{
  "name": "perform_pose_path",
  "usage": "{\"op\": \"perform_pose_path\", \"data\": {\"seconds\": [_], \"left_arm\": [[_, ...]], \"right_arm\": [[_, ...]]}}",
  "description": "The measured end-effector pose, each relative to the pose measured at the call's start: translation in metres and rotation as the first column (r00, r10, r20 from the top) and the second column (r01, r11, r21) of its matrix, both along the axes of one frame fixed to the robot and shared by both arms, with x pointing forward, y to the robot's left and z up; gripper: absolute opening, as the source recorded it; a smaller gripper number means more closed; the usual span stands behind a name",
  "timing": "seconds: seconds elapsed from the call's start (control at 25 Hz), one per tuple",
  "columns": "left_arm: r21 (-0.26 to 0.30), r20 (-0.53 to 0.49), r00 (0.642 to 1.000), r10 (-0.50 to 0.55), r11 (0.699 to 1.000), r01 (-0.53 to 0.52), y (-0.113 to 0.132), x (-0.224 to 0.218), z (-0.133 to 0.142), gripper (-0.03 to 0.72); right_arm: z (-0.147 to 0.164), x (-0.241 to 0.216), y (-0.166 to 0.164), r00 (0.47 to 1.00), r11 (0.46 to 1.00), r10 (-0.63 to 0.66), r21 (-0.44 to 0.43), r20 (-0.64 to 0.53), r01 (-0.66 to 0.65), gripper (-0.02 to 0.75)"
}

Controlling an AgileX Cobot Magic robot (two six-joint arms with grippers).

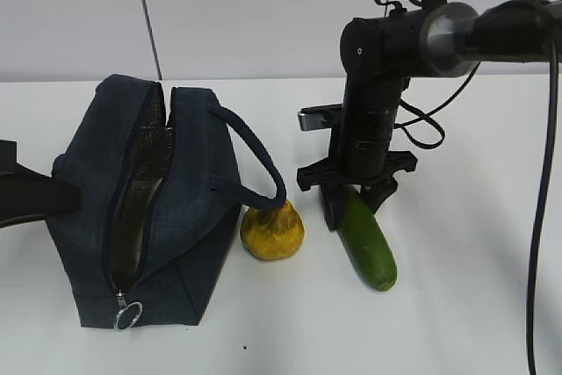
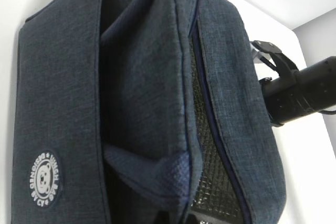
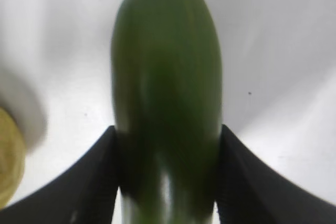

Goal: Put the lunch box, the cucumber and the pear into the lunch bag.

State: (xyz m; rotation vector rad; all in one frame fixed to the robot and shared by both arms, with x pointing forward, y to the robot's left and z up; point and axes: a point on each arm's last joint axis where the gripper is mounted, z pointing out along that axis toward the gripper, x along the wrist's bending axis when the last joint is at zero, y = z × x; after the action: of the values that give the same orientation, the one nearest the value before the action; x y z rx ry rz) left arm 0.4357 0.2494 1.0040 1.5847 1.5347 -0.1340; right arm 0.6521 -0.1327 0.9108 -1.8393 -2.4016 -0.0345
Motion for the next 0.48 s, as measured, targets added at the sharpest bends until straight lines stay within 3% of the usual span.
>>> {"op": "perform_pose_path", "data": {"seconds": [0.2, 0.48], "left_arm": [[0.0, 0.0, 1.0, 0.0, 1.0, 0.0, 0.0, 0.0, 0.0, -0.016], [0.0, 0.0, 1.0, 0.0, 1.0, 0.0, 0.0, 0.0, 0.0, -0.016]], "right_arm": [[0.017, 0.01, 0.002, 0.998, 0.999, 0.037, 0.001, 0.051, -0.038, 0.361], [0.081, 0.033, 0.01, 0.966, 0.996, 0.037, 0.064, 0.257, -0.056, 0.359]]}}
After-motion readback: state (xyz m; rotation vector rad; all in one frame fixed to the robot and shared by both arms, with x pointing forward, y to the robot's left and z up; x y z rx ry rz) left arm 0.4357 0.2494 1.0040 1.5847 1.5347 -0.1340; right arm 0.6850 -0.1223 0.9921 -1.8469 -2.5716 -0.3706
